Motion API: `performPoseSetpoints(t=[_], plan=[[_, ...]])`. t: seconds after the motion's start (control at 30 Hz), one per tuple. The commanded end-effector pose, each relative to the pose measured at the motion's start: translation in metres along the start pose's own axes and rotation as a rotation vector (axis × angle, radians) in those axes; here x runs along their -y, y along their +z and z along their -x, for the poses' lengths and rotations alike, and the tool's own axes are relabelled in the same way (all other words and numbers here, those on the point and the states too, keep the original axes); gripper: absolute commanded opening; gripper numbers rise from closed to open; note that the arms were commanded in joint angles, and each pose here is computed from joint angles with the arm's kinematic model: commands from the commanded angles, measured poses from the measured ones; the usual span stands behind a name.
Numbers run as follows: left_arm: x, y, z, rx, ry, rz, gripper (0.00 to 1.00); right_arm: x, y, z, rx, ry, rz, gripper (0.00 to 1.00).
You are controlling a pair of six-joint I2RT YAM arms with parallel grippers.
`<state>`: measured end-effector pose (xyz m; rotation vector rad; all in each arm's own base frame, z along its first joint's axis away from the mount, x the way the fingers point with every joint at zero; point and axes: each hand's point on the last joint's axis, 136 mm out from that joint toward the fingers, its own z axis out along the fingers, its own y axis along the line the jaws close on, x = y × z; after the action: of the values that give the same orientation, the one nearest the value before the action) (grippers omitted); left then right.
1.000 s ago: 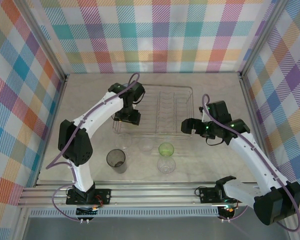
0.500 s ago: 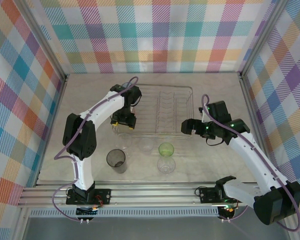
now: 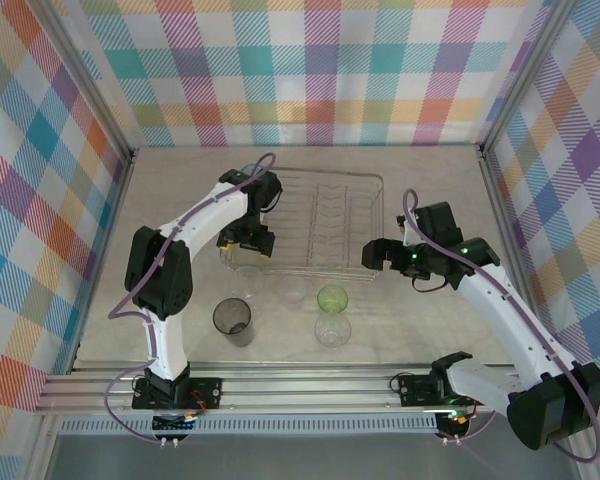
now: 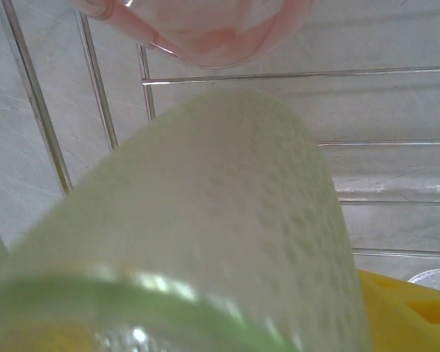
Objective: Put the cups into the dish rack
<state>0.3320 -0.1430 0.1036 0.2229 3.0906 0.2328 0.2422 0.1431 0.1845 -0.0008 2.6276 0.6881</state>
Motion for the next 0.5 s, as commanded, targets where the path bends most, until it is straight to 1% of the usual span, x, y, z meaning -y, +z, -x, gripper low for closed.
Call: performPoseSetpoints(t=[0.0,0.1,0.33,0.47], plan=[[-0.008,0.006,-0.004,-0.023,-0.025,0.001,0.86,-0.005,-0.009,0.0,-0.002,-0.012,0.017,0.99],[-0.005,0.0,-0.005,-0.01,-0.033,-0.027,0.87,-0.005,-0.01,-0.001,-0.001,-0.01,0.015,0.99],[-0.008,-0.017,-0.007,0.022,-0.047,-0.043,0.87,-0.005,-0.012,-0.001,0.004,-0.013,0.011,0.99],[-0.009,-0.034,-0.009,0.062,-0.063,-0.072,0.88,-0.005,-0.012,-0.001,0.0,-0.011,0.014,0.99]])
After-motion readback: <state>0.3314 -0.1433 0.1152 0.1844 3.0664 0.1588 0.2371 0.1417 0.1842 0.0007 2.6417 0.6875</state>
